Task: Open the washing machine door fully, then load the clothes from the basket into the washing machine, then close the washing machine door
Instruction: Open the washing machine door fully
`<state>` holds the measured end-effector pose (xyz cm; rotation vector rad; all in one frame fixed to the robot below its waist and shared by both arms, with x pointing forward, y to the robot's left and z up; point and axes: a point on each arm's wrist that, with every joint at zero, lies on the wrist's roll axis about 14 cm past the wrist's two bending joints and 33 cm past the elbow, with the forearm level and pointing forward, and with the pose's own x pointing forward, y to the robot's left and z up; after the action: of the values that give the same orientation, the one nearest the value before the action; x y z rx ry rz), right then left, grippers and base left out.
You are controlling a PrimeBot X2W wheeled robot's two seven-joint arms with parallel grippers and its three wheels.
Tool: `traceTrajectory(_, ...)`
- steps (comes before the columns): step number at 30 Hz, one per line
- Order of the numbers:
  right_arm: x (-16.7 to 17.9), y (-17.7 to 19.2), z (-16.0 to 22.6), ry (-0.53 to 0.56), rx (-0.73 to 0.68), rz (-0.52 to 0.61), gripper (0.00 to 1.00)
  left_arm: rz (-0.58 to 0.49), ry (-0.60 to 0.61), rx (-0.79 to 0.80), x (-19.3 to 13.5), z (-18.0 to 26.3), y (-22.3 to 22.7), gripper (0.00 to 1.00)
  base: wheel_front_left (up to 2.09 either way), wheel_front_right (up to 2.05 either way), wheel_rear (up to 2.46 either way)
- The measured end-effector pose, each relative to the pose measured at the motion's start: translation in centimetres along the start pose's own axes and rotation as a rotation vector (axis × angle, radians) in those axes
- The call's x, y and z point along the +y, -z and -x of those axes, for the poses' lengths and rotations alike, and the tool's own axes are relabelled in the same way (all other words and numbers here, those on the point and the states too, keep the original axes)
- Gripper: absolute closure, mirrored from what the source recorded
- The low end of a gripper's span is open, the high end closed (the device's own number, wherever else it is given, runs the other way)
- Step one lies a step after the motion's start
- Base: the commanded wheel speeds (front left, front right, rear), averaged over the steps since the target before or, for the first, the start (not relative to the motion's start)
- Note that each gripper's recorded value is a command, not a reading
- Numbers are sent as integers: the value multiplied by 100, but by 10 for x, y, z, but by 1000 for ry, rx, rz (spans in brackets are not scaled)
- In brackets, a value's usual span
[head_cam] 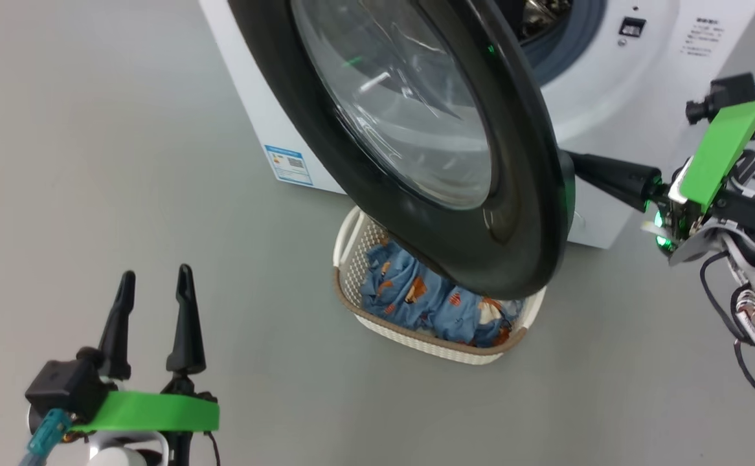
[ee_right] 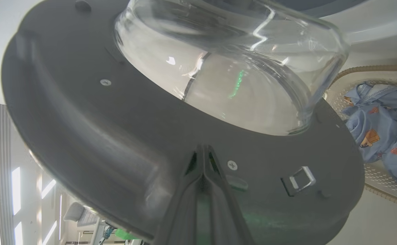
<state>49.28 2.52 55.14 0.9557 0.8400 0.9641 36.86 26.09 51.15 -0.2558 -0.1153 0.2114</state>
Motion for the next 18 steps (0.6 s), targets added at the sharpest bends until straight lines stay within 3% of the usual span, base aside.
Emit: traceTrajectory(18,30,77,-45,-91,196,-41,100,-25,-160,-34,55,58,-20,0,0,0,0)
